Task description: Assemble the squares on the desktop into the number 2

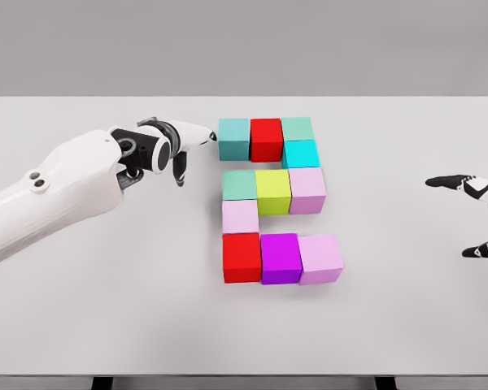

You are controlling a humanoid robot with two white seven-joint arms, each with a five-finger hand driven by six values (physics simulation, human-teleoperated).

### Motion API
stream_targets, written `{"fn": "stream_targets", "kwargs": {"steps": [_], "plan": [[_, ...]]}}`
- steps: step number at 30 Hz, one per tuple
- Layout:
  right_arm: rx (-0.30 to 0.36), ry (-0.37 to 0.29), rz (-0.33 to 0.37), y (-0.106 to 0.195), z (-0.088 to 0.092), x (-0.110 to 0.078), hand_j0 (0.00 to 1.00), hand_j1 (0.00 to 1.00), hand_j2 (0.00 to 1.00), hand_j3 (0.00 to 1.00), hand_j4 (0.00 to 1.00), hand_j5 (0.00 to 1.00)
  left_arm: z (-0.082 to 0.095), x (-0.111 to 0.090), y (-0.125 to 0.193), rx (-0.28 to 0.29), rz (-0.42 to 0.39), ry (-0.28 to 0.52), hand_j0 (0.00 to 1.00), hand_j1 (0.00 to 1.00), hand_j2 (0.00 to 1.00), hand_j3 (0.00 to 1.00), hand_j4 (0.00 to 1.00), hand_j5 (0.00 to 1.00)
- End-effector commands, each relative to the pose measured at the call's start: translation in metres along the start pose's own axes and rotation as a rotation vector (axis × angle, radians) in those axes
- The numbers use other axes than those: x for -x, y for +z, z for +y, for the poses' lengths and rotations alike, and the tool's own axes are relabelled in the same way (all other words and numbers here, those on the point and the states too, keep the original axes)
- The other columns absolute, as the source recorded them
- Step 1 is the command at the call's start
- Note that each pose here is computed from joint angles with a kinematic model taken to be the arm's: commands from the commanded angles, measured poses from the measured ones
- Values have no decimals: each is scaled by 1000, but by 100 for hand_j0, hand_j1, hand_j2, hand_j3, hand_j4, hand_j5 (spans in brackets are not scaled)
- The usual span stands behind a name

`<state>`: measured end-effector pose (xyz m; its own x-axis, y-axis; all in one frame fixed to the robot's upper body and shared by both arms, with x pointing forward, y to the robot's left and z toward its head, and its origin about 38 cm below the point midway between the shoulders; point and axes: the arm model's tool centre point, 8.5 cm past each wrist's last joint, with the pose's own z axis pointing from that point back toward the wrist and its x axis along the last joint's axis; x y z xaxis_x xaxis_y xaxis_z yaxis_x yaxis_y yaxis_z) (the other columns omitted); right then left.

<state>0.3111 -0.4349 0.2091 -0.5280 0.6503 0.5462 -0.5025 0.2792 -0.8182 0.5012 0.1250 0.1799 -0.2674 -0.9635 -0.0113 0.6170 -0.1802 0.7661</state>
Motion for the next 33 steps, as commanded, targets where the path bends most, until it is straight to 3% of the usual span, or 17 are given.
{"fn": "stream_targets", "kwargs": {"steps": [1,33], "plan": [[5,-5,0,1,-1,0,100,100,100,100,100,100,0,0,0,-2,-1,-3,100,100,100,100,100,100],[8,0,-4,0,-3,-1,100,100,100,100,100,100,1,-4,2,-6,-13,-6,100,100,100,100,100,100]]}}
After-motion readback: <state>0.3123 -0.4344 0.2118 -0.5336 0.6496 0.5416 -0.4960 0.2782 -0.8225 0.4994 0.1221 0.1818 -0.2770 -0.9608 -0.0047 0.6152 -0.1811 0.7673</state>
